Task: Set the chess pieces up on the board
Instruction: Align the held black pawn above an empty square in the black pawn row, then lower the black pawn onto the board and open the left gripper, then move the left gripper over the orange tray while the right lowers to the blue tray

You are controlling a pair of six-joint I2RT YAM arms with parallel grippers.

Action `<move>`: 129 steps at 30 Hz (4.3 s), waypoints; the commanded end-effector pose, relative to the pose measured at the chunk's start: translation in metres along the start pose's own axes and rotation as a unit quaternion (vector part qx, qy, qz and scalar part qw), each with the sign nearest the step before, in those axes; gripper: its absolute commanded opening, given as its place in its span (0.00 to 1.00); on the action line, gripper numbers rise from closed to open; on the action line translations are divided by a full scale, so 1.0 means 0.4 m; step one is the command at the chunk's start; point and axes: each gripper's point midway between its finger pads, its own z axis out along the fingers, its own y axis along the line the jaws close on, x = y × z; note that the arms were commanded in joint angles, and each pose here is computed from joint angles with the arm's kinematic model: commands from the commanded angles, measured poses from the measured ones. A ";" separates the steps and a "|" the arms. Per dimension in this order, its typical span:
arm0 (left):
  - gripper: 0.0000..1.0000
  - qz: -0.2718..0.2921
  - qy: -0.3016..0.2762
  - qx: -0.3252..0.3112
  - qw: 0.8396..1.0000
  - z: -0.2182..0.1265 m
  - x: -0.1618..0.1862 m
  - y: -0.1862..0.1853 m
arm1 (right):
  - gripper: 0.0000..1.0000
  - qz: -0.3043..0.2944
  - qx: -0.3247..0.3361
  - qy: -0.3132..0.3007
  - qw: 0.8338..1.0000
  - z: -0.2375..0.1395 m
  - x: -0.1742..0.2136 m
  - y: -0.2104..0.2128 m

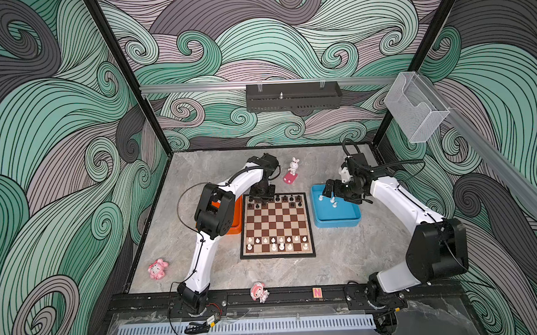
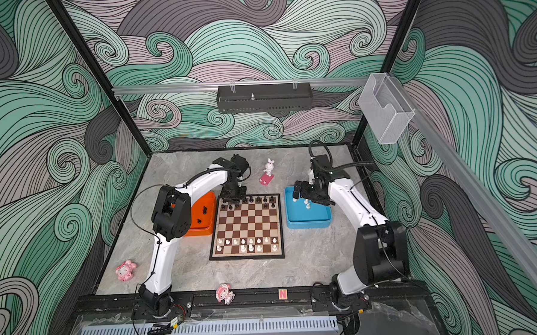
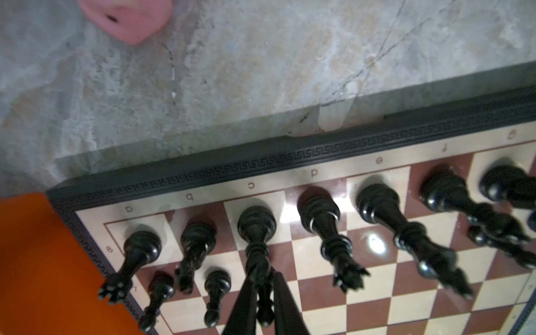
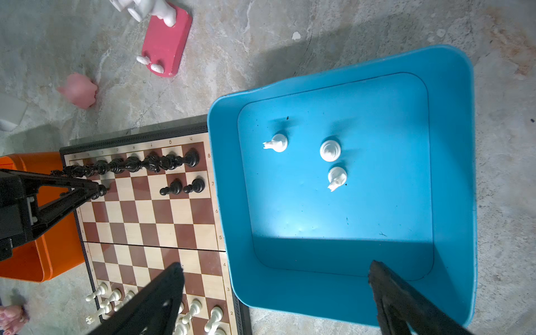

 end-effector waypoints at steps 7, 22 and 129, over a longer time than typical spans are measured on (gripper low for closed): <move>0.16 -0.006 -0.011 0.015 1.000 -0.010 -0.019 -0.024 | 0.99 -0.002 -0.005 -0.001 1.000 -0.005 0.004 -0.001; 0.17 -0.006 -0.004 0.014 1.000 -0.001 -0.013 -0.023 | 1.00 0.000 -0.004 0.000 1.000 -0.004 0.004 -0.003; 0.98 -0.120 -0.152 -0.045 0.980 -0.315 -0.046 0.341 | 0.94 0.004 0.070 0.002 0.998 -0.024 -0.064 -0.073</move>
